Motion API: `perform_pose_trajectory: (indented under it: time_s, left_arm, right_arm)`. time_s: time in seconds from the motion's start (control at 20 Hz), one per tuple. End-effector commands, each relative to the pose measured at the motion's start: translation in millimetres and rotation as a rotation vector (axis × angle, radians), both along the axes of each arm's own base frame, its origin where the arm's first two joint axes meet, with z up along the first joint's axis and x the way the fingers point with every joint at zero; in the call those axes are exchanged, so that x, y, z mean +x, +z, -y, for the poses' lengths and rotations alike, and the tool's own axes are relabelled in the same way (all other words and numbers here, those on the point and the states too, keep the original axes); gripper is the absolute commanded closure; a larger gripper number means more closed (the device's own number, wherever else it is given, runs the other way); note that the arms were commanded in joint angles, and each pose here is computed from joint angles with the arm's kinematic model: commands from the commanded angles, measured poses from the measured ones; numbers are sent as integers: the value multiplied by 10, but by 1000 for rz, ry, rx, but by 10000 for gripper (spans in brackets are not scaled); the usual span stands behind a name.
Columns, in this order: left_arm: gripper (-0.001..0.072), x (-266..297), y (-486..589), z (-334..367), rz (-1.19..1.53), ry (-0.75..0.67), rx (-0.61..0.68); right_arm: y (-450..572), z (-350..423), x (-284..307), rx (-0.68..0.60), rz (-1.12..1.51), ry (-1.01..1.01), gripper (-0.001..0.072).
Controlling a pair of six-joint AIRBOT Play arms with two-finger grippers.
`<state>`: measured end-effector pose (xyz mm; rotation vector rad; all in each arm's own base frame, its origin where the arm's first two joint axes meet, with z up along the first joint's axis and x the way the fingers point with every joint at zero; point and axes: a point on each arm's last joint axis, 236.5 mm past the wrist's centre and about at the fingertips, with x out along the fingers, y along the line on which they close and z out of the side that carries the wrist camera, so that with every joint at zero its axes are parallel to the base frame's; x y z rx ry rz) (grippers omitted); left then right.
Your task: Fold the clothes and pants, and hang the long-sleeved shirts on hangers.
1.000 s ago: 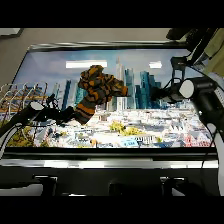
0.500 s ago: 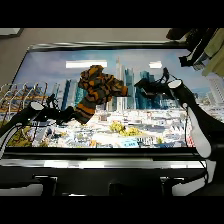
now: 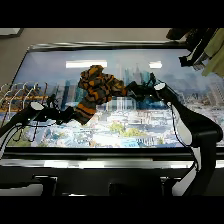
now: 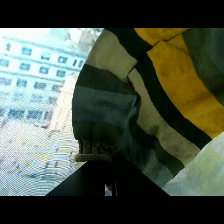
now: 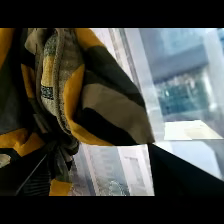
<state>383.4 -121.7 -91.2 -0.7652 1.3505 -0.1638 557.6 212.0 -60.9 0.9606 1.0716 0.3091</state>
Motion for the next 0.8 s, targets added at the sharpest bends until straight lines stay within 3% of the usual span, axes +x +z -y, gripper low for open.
perform_pose_trajectory:
  time_s: [0.0,0.05,0.15,0.2,0.25,0.3,0.55,0.75]
  left_arm:
    - [679,5,0,-7,1,0,1]
    - [679,4,0,-6,2,-1,1]
    - [679,5,0,-7,2,-2,2]
    - [679,5,0,-7,2,-2,2]
    - [680,5,1,-7,3,-2,2]
    - [680,5,1,-7,3,-3,2]
    - [683,263,334,-33,109,-28,24]
    - [683,763,1501,-175,383,-135,153]
  right_arm:
    - [-47,-77,50,-7,12,-23,134]
    - [-54,-72,78,-13,21,-35,197]
    - [-45,-6,170,-23,43,-77,239]
    - [-38,19,200,-27,51,-91,298]
    - [-25,15,197,-30,57,-84,645]
    - [-14,15,197,-38,67,-74,682]
    - [481,65,66,-159,180,46,685]
    - [1792,420,3,-272,415,10,685]
